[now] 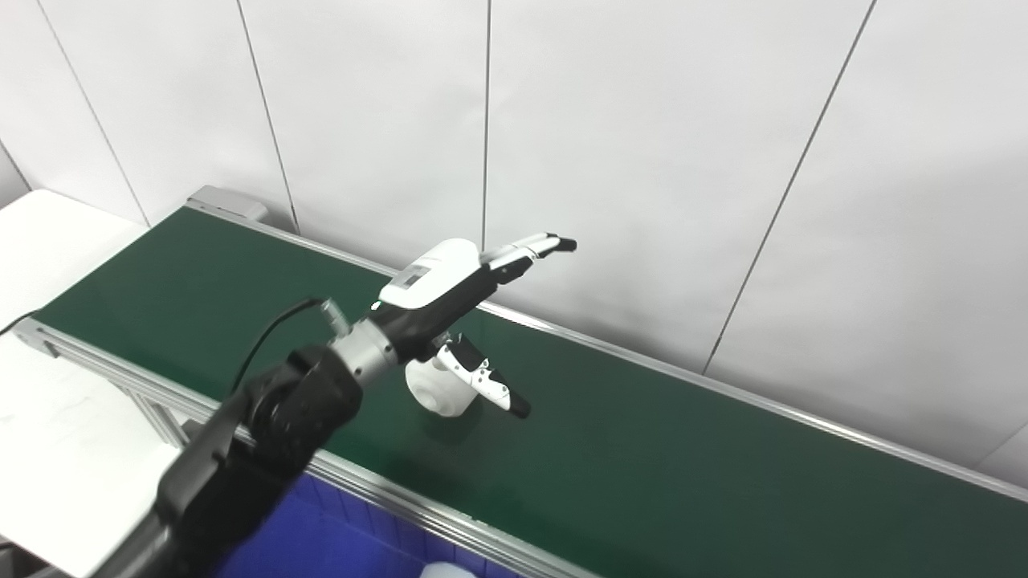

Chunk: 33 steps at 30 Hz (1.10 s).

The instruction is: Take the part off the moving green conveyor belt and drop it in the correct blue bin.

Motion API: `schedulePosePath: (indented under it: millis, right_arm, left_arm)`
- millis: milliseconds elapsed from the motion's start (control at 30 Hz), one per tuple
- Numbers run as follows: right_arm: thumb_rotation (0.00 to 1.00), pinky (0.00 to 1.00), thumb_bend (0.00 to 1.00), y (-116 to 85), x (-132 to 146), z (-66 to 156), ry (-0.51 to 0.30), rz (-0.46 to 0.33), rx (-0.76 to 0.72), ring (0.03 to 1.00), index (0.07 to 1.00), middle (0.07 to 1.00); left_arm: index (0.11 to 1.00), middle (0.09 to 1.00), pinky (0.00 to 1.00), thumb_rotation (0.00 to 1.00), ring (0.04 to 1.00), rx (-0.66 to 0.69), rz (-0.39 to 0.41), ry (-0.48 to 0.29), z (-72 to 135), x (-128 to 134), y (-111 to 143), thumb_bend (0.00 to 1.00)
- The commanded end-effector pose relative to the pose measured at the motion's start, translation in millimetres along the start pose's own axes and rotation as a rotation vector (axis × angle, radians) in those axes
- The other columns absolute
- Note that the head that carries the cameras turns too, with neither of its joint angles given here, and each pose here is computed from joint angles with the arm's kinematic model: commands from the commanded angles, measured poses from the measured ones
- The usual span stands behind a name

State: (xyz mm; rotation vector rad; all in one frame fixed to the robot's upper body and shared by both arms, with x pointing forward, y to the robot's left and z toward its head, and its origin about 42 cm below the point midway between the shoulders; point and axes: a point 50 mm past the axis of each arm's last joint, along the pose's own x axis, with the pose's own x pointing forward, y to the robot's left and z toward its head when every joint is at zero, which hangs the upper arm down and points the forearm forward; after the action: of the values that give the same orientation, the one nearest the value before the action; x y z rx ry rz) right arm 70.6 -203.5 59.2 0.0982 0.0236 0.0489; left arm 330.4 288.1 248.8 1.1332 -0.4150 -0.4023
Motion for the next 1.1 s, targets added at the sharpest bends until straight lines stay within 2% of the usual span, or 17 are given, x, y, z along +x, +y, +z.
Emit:
schedulePosePath:
  millis: [0,367,467,733,833,900,1000,1067]
  right_arm:
    - [1.0,1.0,0.9,3,1,10,-0.058,-0.002,0.001,1.0,1.0,1.0]
    - [1.0,1.0,0.89,9,-2,14,-0.061,0.005,-0.005,1.0,1.0,1.0]
    - [1.0,1.0,0.89,9,-3,15,-0.061,0.01,-0.007,1.0,1.0,1.0]
    - [1.0,1.0,0.88,9,-4,15,-0.055,0.007,-0.003,1.0,1.0,1.0]
    - [1.0,1.0,0.88,9,-5,16,-0.056,0.004,-0.008,1.0,1.0,1.0]
    - [1.0,1.0,0.88,9,-6,16,-0.057,0.002,-0.011,1.0,1.0,1.0]
    - [1.0,1.0,0.88,8,-6,15,-0.057,0.003,-0.014,1.0,1.0,1.0]
    - [1.0,1.0,0.88,9,-6,15,-0.056,0.001,-0.012,1.0,1.0,1.0]
  left_arm:
    - [0.939,0.953,0.9,0.27,0.94,0.119,-0.004,-0.057,-3,13,22,1.0]
    - [0.934,0.948,0.95,0.3,0.961,0.198,-0.299,0.027,-44,39,5,1.0]
    - [0.943,0.955,0.97,0.3,0.965,0.209,-0.358,0.053,-50,41,0,1.0]
    - [0.942,0.941,0.92,0.34,0.949,0.218,-0.488,0.095,-63,45,-15,1.0]
    - [0.945,0.947,0.92,0.35,0.948,0.234,-0.487,0.115,-69,43,-22,1.0]
    - [0.941,0.952,0.93,0.37,0.946,0.27,-0.434,0.113,-72,41,-28,1.0]
    - [0.914,0.938,0.89,0.31,0.923,0.289,-0.347,0.106,-75,39,-35,1.0]
    - [0.918,0.954,0.9,0.3,0.939,0.296,-0.316,0.105,-77,40,-41,1.0]
